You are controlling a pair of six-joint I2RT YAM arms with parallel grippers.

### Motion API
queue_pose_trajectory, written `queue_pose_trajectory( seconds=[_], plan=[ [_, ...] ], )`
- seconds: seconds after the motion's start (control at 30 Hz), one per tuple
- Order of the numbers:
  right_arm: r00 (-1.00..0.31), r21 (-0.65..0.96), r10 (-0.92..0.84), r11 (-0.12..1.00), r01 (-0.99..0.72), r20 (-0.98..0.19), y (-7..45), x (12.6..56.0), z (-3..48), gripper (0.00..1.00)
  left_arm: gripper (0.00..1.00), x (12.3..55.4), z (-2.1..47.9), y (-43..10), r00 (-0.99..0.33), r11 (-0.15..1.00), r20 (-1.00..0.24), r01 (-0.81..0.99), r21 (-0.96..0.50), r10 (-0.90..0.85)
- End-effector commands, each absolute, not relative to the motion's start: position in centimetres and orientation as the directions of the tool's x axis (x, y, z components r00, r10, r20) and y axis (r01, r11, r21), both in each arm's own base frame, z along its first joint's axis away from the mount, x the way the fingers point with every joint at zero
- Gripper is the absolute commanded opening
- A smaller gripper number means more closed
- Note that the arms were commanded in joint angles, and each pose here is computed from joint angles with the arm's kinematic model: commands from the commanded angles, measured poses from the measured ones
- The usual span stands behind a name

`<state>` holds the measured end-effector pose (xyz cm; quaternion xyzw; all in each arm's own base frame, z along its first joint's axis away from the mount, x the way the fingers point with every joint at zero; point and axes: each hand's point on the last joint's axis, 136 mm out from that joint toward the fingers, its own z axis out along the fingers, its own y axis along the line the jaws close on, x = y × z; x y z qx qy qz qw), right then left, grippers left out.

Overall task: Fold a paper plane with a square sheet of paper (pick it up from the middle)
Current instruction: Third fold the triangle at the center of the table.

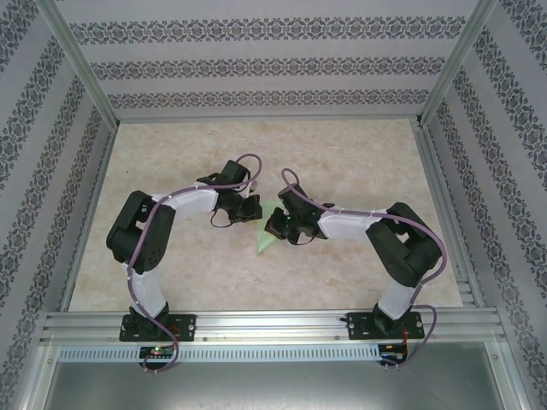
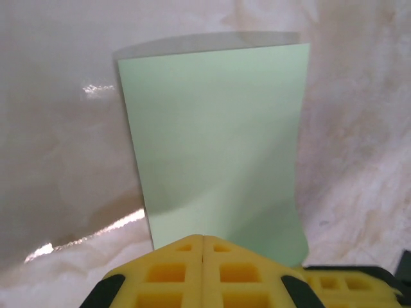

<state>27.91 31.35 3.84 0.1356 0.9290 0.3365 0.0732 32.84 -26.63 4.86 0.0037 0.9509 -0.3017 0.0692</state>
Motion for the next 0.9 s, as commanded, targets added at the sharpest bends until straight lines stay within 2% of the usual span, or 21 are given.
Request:
queue_pose_trajectory(
  seconds=[0.0,0.4,0.87],
  plan=[
    [-0.954,0.659,0.289,0.734,0.165,-0.082,32.0,29.0,4.1,0.00,0.05,31.7,5.8,-26.4,-0.988,0.818,-0.154,0.065,-0.572,-0.030],
    [-0.977,0.653,0.189,0.754,0.077,-0.103,33.1,28.9,4.0,0.00,0.04,27.5,5.8,-25.1,-0.992,0.782,-0.111,0.026,-0.623,-0.055],
    [-0.991,0.637,0.106,0.770,0.029,-0.083,33.9,28.0,3.2,0.00,0.05,25.7,5.9,-26.0,-0.996,0.710,-0.072,0.019,-0.704,-0.045]
  ],
)
